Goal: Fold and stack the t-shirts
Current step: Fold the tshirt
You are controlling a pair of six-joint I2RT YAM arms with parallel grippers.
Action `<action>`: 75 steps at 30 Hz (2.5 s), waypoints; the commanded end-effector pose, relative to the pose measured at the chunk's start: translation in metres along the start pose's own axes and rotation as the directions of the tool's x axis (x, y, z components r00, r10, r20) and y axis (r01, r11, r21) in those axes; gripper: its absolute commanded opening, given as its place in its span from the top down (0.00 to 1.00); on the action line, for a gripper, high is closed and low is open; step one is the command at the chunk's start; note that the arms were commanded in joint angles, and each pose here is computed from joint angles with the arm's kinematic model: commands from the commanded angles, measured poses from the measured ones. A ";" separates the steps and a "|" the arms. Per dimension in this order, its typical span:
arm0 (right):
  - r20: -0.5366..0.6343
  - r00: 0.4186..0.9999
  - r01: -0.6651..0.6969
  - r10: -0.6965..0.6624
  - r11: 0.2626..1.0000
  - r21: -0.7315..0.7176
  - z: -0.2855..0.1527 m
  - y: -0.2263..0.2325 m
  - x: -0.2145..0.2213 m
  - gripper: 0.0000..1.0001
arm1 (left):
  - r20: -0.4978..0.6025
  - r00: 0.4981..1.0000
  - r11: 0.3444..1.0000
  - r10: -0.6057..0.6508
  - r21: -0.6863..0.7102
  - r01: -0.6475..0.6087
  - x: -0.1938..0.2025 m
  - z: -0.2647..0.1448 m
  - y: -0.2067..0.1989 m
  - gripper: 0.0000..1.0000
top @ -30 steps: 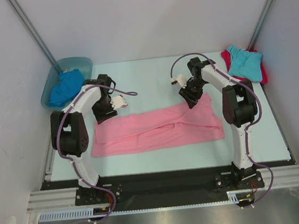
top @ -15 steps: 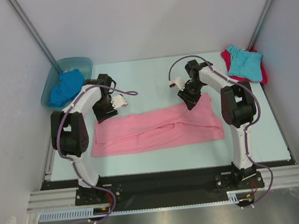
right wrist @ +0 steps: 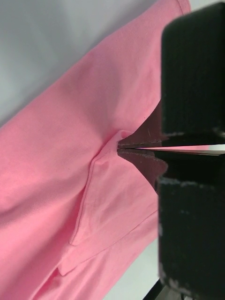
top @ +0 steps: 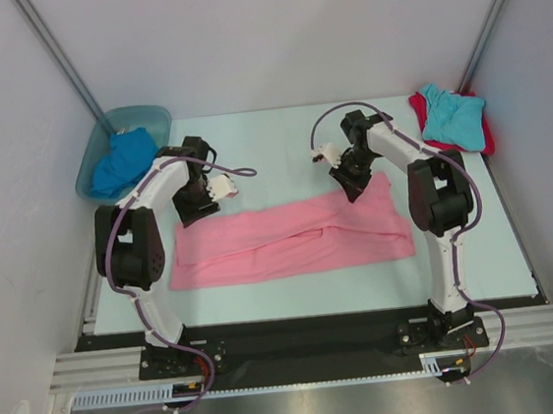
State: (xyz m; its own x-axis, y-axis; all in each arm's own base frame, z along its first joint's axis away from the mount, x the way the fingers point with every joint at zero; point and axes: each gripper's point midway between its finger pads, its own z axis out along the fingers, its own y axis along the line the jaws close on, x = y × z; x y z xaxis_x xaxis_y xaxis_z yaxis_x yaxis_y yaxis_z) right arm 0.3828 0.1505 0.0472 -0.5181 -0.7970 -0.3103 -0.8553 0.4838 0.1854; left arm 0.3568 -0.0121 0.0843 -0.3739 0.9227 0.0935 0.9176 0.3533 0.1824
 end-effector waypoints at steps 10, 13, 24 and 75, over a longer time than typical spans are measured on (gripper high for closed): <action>0.005 0.973 0.232 -0.232 0.973 -0.015 -0.073 0.053 -0.016 1.00 | -0.002 1.000 0.998 0.017 -0.053 -0.017 -0.005 -0.007 0.014 0.36; -0.010 0.965 0.261 -0.262 0.964 -0.051 -0.083 0.066 -0.012 1.00 | -0.003 1.000 0.998 0.023 -0.057 -0.024 -0.008 -0.006 0.018 0.36; -0.134 0.915 0.358 -0.381 0.918 -0.170 -0.086 0.097 0.020 1.00 | -0.014 0.999 0.993 0.053 -0.102 -0.054 -0.014 -0.012 0.039 0.36; -0.111 0.959 0.258 -0.261 0.965 -0.035 -0.067 0.059 -0.036 1.00 | 0.076 0.898 0.861 0.433 0.260 -0.437 0.039 0.029 -0.120 0.44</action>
State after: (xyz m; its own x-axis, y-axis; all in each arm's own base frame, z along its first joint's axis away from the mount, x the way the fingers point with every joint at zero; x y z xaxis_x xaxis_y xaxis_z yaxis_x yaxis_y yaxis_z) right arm 0.3670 0.1939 0.1212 -0.2399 -0.9253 -0.2936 -0.9708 0.2276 0.0759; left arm 0.2447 -0.0089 0.0435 0.0438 0.9913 0.1239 0.9953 -0.0326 -0.0913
